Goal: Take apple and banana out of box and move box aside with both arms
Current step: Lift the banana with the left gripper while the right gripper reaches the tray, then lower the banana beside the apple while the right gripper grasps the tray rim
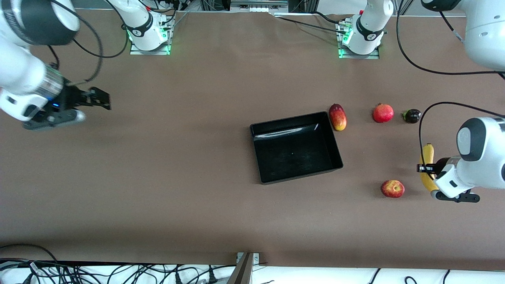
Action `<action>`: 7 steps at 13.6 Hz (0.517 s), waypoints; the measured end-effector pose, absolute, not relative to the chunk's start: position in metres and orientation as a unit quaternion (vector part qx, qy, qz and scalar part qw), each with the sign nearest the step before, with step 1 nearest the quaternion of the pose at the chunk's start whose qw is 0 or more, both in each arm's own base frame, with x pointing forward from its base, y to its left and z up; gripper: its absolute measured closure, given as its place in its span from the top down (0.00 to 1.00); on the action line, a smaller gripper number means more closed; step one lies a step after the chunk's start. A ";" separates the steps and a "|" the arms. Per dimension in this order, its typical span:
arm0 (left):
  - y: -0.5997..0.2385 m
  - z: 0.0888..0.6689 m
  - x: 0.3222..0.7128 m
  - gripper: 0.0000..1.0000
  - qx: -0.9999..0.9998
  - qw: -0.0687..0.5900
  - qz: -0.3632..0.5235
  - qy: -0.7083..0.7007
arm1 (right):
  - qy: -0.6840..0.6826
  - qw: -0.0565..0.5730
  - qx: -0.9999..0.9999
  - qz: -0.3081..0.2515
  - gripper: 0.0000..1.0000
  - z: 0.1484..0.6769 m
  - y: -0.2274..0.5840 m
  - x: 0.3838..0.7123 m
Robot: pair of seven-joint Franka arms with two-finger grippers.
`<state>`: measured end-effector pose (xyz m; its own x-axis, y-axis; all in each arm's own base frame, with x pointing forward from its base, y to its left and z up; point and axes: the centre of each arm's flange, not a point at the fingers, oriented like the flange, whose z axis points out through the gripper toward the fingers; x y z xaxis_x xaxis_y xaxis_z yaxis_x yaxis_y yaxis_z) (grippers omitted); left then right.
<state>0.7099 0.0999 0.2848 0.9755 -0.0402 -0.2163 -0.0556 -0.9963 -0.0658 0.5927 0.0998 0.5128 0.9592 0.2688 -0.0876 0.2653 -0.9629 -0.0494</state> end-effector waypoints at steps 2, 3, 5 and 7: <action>0.106 0.256 0.716 0.34 -0.995 0.037 0.090 0.026 | -0.141 0.061 -0.988 0.026 1.00 0.480 0.136 0.622; 0.110 0.244 0.718 0.34 -0.996 0.036 0.083 0.024 | -0.144 0.076 -0.987 0.008 1.00 0.464 0.155 0.636; 0.115 0.221 0.720 0.34 -0.997 0.032 0.073 0.022 | -0.172 0.088 -0.981 -0.027 1.00 0.442 0.209 0.651; 0.116 0.198 0.722 0.34 -0.998 0.028 0.057 0.021 | -0.185 0.096 -0.976 -0.059 1.00 0.431 0.295 0.641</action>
